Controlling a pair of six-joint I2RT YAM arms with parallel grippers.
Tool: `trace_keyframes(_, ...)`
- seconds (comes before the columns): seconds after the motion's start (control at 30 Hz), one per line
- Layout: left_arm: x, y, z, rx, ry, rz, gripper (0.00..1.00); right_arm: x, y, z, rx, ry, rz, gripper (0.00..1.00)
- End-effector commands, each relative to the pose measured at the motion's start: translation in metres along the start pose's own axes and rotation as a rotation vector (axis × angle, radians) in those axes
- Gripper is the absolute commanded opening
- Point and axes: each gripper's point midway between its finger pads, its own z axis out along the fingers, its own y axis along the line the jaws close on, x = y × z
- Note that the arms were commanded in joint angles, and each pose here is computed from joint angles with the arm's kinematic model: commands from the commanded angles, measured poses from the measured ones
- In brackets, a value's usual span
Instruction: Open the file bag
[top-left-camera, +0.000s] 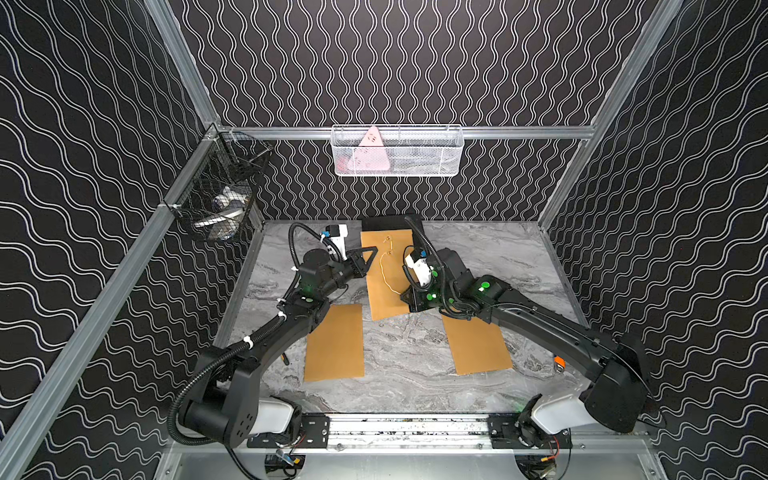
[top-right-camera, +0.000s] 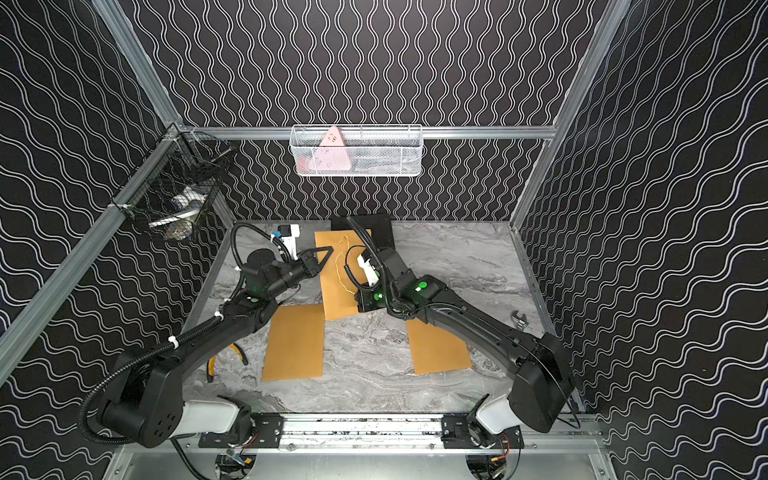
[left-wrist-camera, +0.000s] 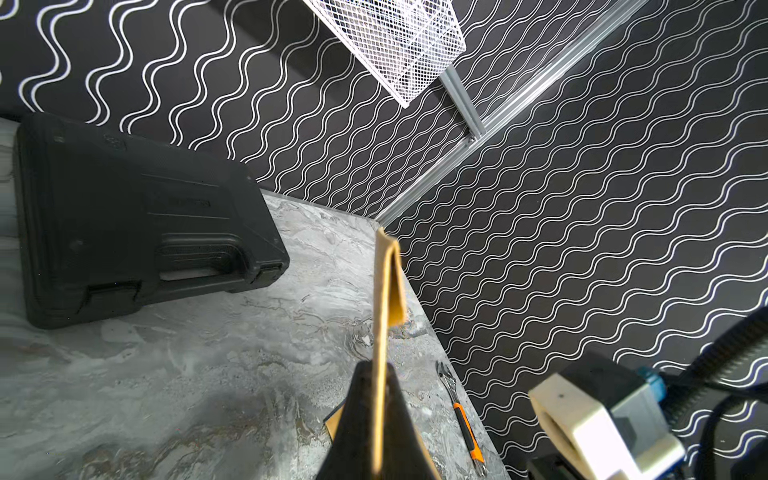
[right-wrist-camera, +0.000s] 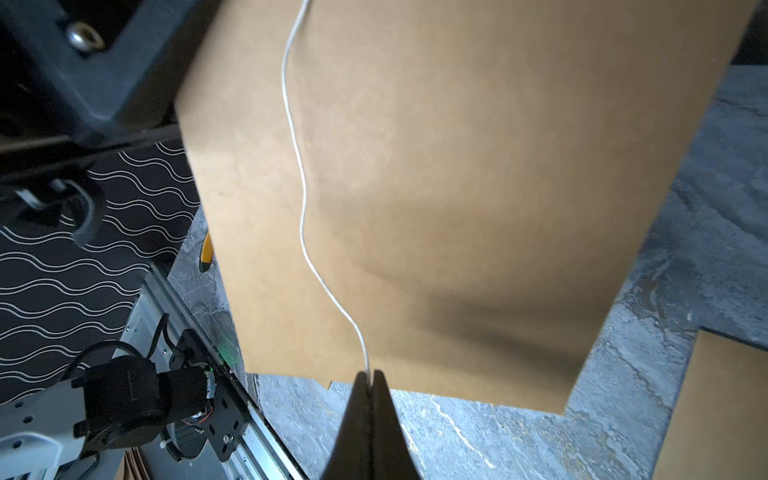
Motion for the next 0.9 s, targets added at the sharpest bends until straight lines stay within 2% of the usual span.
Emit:
trace_keyframes(0.0, -0.012, -0.01, -0.002, 0.037, -0.034, 0.027, 0.0, -0.003, -0.001, -0.001, 0.003, -0.026, 0.009, 0.0)
trace_keyframes(0.57, -0.023, -0.009, -0.008, 0.04, -0.059, 0.024, 0.0, 0.012, -0.033, -0.004, 0.073, -0.01, 0.066, 0.0)
trace_keyframes(0.6, -0.023, -0.009, -0.008, 0.039, -0.058, 0.024, 0.0, 0.022, -0.041, -0.001, 0.088, 0.013, 0.074, 0.0)
trace_keyframes(0.87, -0.024, -0.01, -0.011, 0.035, -0.062, 0.028, 0.0, 0.022, -0.062, -0.007, 0.122, 0.007, 0.111, 0.0)
